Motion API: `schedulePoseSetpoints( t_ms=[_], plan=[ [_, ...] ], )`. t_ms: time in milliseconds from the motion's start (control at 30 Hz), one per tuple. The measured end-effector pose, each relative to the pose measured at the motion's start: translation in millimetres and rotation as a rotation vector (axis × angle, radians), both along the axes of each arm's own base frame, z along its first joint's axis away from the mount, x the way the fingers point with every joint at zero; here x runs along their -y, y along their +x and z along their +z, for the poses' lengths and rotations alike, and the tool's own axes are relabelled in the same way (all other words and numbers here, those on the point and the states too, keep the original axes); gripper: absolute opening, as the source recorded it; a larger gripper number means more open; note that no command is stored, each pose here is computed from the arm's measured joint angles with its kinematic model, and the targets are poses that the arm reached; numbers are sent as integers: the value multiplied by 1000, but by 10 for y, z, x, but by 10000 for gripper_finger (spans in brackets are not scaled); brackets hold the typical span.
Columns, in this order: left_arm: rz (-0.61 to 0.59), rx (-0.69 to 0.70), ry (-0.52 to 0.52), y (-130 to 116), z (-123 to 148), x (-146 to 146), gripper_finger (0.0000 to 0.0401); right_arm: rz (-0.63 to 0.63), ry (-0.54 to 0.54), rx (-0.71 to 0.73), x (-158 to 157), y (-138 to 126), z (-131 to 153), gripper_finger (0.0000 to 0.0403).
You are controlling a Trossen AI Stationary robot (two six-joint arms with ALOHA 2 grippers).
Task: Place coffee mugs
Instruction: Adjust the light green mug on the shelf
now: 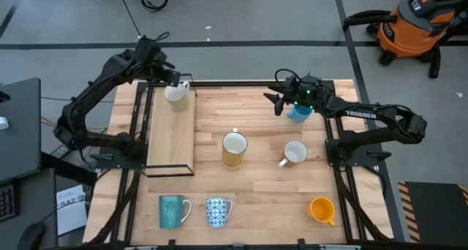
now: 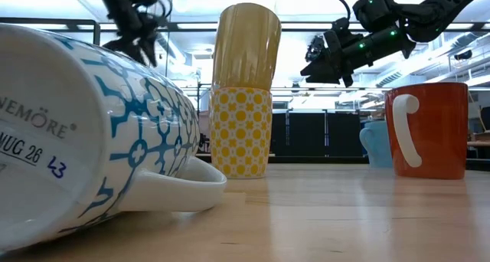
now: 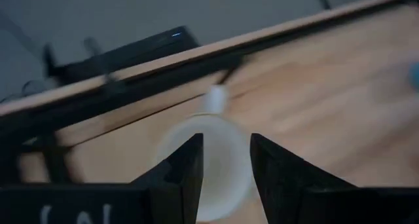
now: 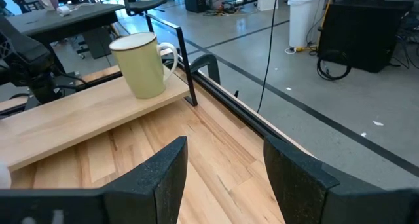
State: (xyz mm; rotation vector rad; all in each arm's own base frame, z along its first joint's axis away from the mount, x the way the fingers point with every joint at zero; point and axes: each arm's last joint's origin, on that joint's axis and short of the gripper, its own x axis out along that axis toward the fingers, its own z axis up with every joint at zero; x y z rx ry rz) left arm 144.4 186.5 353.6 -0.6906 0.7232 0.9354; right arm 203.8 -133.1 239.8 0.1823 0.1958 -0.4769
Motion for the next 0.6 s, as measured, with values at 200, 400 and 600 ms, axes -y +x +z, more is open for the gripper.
schedulePoseSetpoints(
  t_ms=[200, 400, 600],
  plan=[
    [-157, -17, 32, 237, 37, 212, 131, 0, 0, 0, 0, 0, 0, 207],
    [-139, -114, 83, 408, -20, 318, 130, 0, 0, 0, 0, 0, 0, 207],
    [-160, -193, 49, 600, -195, 287, 130, 0, 0, 0, 0, 0, 0, 207]
  ],
)
